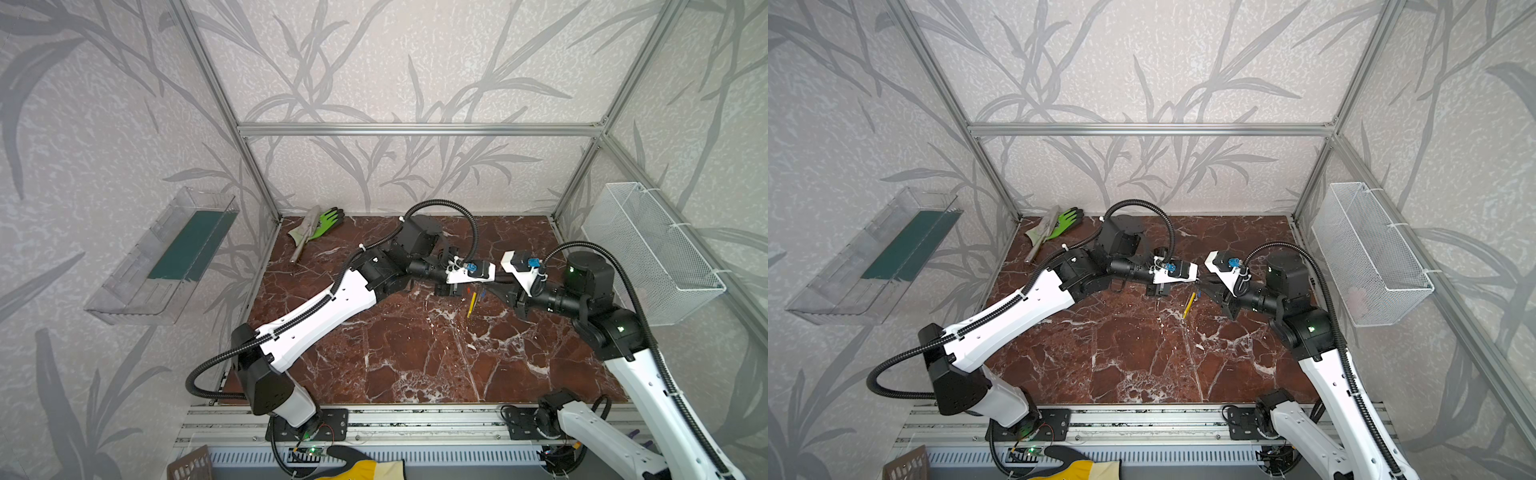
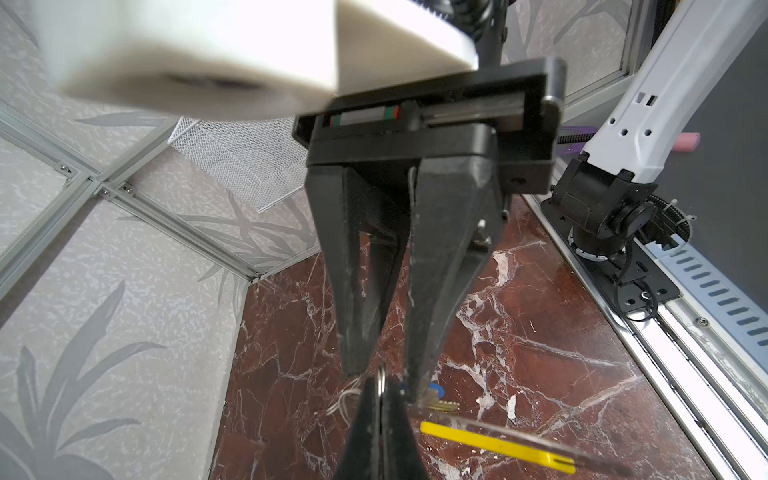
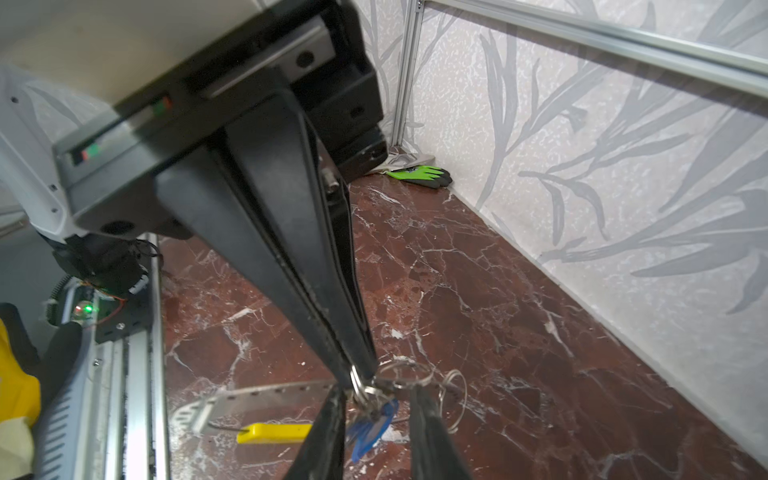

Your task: Put the keys on the keyring

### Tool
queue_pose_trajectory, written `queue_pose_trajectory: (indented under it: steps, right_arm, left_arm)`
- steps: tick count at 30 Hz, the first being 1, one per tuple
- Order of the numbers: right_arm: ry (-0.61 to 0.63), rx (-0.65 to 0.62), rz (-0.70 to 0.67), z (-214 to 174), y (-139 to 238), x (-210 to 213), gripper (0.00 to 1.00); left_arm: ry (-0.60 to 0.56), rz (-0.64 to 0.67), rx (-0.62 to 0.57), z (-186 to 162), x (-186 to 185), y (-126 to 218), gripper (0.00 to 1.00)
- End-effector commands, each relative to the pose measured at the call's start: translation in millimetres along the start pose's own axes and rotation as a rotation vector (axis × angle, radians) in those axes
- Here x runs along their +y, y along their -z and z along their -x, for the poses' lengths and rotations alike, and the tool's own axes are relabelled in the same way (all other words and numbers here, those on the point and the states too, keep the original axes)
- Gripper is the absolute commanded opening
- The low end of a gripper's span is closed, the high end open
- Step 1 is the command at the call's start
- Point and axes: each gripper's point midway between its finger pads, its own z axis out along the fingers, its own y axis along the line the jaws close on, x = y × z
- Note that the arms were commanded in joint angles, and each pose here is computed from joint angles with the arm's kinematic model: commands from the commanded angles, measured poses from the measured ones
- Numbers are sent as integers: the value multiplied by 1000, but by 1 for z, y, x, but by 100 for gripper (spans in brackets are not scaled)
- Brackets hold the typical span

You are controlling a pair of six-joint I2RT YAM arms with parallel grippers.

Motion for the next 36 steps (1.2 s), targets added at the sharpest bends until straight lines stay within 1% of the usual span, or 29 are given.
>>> queue_pose_trajectory:
  steps: [1, 4, 6, 9, 12, 18, 25, 33, 36]
  right_arm:
    - [30, -22, -133, 2, 13, -13, 39]
    - [17, -45, -181, -1, 21, -13, 41]
    - [11, -69, -183, -1, 24, -10, 42]
    - [3, -114, -173, 3, 25, -6, 42]
    - [-10, -118, -154, 3, 22, -5, 42]
    - [-20, -159, -139, 11, 13, -11, 43]
    - [-37, -218, -75, 23, 1, -11, 42]
    - [-36, -216, -101, 23, -3, -19, 39]
    - [-30, -237, -102, 26, -3, -20, 39]
  left_arm:
    - [37, 57, -107, 14, 14, 8, 0]
    - [101, 102, -220, 27, 26, 18, 0]
    - [135, 114, -280, 33, 31, 23, 0]
    - [176, 122, -354, 41, 37, 29, 0]
    - [200, 121, -398, 45, 39, 33, 0]
    - [242, 114, -447, 50, 38, 34, 0]
    - [255, 128, -464, 50, 40, 33, 0]
    - [253, 118, -483, 53, 39, 34, 0]
    - [257, 111, -479, 51, 38, 31, 0]
